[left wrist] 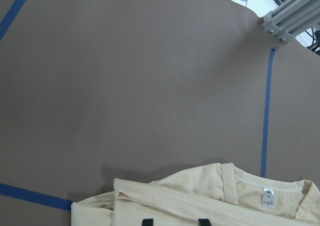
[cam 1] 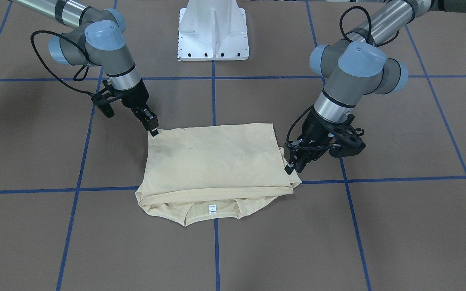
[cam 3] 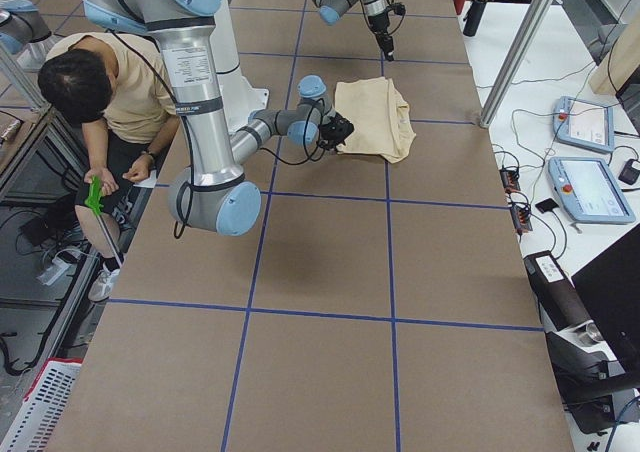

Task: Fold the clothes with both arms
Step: 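Grasp the shirt's side edge with the right gripper and drag it nearer the robot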

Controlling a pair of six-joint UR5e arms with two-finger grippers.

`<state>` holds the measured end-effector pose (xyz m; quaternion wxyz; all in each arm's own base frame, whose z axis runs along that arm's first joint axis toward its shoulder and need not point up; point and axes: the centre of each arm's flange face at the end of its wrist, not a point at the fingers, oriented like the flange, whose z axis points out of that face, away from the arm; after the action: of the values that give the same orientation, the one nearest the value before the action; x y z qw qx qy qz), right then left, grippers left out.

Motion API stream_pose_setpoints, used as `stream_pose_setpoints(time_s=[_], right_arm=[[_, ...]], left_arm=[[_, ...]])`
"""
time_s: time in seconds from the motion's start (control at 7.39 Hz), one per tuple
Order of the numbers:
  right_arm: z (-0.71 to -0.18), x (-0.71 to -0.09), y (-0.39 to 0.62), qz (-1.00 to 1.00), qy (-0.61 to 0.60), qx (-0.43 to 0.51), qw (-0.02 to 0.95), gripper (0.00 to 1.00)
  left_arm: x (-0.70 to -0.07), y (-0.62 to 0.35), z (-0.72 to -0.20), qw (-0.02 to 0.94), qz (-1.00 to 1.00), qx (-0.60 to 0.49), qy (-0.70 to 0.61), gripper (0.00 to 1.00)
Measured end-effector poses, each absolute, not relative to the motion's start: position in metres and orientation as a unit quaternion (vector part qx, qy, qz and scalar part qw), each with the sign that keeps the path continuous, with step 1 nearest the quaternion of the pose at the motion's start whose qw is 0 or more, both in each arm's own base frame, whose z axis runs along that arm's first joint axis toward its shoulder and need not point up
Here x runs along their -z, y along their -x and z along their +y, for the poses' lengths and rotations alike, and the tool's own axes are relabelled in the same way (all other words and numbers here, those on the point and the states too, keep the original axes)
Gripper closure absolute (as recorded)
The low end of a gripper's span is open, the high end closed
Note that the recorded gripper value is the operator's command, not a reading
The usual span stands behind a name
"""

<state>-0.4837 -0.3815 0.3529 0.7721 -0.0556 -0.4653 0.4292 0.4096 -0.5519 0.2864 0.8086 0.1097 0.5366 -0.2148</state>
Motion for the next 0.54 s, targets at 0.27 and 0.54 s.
stream_pose_setpoints(time_s=[0.27,0.54], right_arm=[[-0.381,-0.3561,0.4818,-0.463,0.055,-0.43,0.773,1.0],[-0.3785,-0.3529,0.4748,-0.467,0.056,-0.429,0.771,1.0]], left_arm=[[-0.2864,-0.4097,-0.5518,0.809,0.537,0.215,-0.11,0.59],[-0.2857,-0.4094,-0.5515,0.808,0.537,0.215,-0.11,0.59]])
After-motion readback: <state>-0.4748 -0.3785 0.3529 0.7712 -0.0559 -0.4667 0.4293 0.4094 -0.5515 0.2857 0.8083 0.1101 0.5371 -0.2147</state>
